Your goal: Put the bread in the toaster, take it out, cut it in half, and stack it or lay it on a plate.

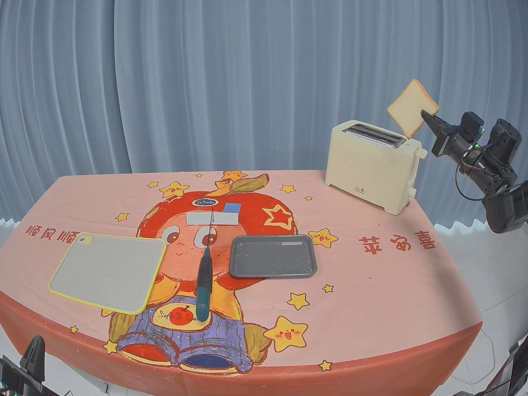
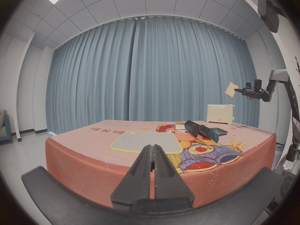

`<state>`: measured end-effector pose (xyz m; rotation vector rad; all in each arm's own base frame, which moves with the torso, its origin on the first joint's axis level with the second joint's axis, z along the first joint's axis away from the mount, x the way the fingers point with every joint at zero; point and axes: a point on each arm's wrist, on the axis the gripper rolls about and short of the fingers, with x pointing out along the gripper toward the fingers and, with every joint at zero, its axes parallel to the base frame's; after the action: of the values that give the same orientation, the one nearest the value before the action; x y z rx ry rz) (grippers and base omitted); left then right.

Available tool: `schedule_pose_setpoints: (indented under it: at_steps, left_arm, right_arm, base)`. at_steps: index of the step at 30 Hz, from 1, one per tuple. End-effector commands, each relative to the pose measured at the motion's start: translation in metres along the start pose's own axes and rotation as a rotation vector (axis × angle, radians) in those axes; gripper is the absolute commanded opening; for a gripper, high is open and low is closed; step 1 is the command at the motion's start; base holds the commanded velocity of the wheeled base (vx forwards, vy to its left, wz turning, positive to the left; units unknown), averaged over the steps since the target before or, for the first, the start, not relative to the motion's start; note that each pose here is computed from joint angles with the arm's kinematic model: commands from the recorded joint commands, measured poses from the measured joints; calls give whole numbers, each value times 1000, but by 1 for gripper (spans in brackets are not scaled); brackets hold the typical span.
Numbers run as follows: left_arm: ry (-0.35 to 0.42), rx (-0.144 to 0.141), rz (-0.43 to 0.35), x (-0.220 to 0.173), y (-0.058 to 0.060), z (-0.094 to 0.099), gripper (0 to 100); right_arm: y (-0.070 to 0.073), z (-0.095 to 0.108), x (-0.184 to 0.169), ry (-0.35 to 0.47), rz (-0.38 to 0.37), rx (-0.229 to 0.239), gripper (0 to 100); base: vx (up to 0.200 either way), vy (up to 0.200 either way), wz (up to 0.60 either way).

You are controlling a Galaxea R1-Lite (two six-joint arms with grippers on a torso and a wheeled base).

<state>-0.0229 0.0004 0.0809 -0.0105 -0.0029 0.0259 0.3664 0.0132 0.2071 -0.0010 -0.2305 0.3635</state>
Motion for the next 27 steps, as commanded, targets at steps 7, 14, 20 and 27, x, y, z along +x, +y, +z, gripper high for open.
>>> schedule_pose_setpoints:
  at_steps: [7, 14, 20, 27]
  left_arm:
    - [12, 0, 0, 1, 0, -5, 0]
    - [12, 1, 2, 1, 0, -5, 0]
    - [12, 0, 0, 1, 0, -5, 0]
    - [12, 1, 2, 1, 0, -5, 0]
  right_arm:
    - [-8, 7, 20, -32, 9, -77, 0]
    - [-16, 0, 34, -42, 17, -85, 0]
    - [-33, -8, 50, -27, 9, -103, 0]
    - [-38, -24, 66, 1, 35, -99, 0]
  base:
    - [0, 0, 0]
    - [0, 0, 0]
    - [0, 0, 0]
    - [0, 0, 0]
